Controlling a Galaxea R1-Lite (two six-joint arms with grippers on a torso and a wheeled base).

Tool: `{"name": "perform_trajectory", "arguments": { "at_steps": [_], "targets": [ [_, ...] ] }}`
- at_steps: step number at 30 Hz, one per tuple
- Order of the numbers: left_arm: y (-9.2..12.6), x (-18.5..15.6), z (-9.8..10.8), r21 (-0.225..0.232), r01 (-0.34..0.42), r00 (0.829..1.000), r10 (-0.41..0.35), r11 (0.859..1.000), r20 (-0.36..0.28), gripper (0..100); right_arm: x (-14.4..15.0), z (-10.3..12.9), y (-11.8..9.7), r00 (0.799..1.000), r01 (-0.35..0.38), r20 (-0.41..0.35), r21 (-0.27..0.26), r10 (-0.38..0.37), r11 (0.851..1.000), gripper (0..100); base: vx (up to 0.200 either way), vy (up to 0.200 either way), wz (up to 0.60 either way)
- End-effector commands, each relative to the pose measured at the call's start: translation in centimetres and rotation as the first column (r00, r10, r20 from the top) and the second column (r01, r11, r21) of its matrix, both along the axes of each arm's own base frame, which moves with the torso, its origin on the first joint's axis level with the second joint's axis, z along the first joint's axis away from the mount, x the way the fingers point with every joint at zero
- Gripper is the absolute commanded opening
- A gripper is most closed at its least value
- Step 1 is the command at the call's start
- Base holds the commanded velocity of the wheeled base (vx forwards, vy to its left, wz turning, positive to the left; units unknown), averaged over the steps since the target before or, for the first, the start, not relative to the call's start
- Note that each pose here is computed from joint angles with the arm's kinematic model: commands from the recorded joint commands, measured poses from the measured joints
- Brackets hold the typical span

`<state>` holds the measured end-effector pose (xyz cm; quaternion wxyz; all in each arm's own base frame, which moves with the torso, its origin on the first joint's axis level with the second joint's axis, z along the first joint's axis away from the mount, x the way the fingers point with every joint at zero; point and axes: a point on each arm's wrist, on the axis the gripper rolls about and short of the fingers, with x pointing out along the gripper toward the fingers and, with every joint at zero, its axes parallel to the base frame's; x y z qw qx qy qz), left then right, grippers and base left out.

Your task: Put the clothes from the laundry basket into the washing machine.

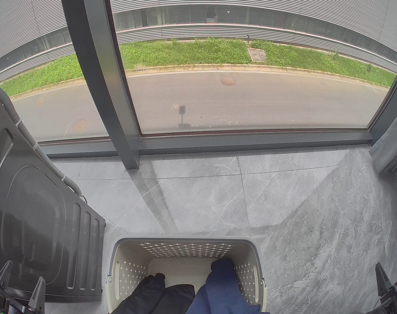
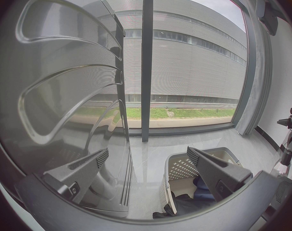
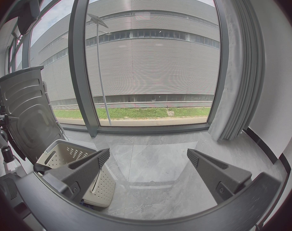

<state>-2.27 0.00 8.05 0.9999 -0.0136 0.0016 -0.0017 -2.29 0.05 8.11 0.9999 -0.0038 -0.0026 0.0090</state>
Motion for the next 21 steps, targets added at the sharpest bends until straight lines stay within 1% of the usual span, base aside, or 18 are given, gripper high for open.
{"name": "perform_trajectory", "arguments": {
  "at_steps": [1, 11, 21],
  "targets": [
    [0.00, 0.02, -0.43, 0.000, 0.000, 1.000, 0.000, 1.000, -0.003, 100, 0.08, -0.51, 0.00, 1.000, 0.000, -0.011, 0.000, 0.000, 1.000, 100, 0.000, 0.000, 0.00],
    [0.00, 0.02, -0.43, -0.002, 0.000, 1.000, 0.000, 1.000, -0.003, 100, 0.08, -0.50, 0.00, 1.000, 0.000, -0.010, 0.000, 0.000, 1.000, 100, 0.200, 0.000, 0.00],
    [0.00, 0.02, -0.43, -0.002, 0.001, 1.000, -0.001, 1.000, -0.003, 100, 0.08, -0.50, 0.00, 1.000, 0.000, -0.010, 0.000, 0.000, 1.000, 100, 0.000, 0.000, 0.00]
  ]
}}
